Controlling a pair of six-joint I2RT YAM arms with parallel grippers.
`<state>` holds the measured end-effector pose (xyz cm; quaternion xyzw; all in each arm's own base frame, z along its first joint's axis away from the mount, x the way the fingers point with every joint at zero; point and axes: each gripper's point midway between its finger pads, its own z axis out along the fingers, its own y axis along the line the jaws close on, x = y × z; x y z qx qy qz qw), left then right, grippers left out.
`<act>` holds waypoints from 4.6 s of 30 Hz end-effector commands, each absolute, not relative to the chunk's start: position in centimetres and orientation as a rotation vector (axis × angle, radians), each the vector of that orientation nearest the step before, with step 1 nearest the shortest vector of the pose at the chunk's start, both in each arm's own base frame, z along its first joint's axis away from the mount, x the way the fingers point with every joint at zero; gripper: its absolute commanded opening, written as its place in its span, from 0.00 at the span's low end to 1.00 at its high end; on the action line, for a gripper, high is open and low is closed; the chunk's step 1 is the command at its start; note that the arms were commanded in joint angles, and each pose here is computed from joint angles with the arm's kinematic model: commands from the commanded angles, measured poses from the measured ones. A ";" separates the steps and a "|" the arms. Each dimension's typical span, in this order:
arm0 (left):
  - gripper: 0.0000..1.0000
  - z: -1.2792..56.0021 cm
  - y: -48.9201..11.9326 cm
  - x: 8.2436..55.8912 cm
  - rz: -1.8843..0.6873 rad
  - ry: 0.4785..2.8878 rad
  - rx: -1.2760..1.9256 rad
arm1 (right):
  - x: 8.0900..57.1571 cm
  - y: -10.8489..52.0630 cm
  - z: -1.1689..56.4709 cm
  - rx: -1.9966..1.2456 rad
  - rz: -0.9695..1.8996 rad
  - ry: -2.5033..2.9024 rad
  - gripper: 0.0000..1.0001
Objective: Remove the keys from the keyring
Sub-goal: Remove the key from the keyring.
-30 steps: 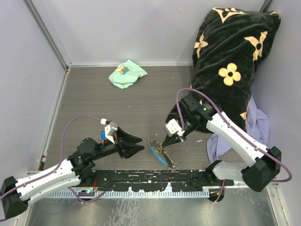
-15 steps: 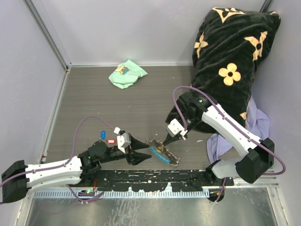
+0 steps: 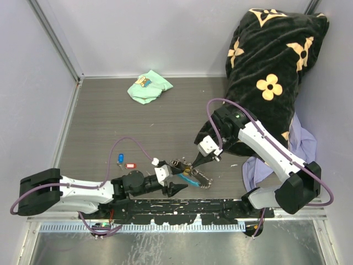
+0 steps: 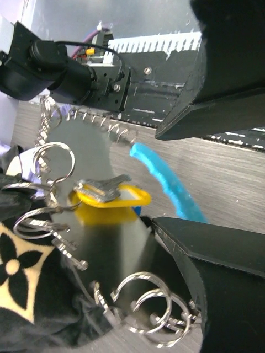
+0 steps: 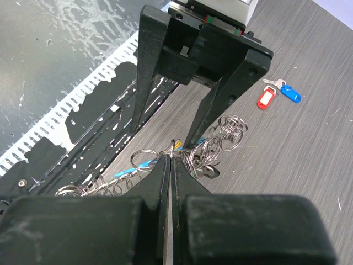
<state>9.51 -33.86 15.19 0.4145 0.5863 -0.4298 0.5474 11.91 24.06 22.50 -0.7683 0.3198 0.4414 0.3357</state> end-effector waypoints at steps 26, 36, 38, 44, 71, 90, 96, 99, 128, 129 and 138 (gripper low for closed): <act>0.30 20.7 -38.3 11.9 -1.015 1.372 0.791 | 10.8 23.2 23.3 -1.913 1.134 0.758 0.01; 0.03 20.6 -37.2 11.6 -1.048 1.406 0.752 | 10.9 22.9 23.4 -1.903 1.112 0.764 0.01; 0.00 20.4 -36.9 11.6 -1.033 1.418 0.768 | 11.0 22.9 23.3 -1.898 1.113 0.782 0.01; 0.00 21.0 -35.7 11.2 -0.960 1.445 0.874 | 11.7 23.0 22.5 -1.889 1.107 0.869 0.01; 0.00 24.1 -33.8 10.3 -0.820 1.612 1.103 | 12.6 24.0 21.8 -1.836 1.153 1.011 0.01; 0.00 25.5 -32.2 10.3 -0.860 1.647 1.129 | 13.3 24.8 23.0 -1.713 1.267 1.109 0.37; 0.00 25.4 -31.0 10.3 -0.840 1.656 1.156 | 12.6 25.0 23.3 -1.663 1.365 1.086 0.37; 0.00 25.4 -30.5 10.4 -0.821 1.669 1.172 | 12.4 25.4 22.7 -1.646 1.411 1.093 0.29; 0.00 25.9 -32.0 9.5 -0.890 1.603 1.367 | 11.1 28.7 20.2 -1.743 1.401 1.122 0.37; 0.00 25.9 -32.0 9.5 -0.895 1.603 1.371 | 10.8 28.7 20.3 -1.745 1.409 1.112 0.40; 0.00 26.2 -32.3 9.8 -0.911 1.578 1.374 | 8.3 28.4 20.9 -1.805 1.470 0.967 0.44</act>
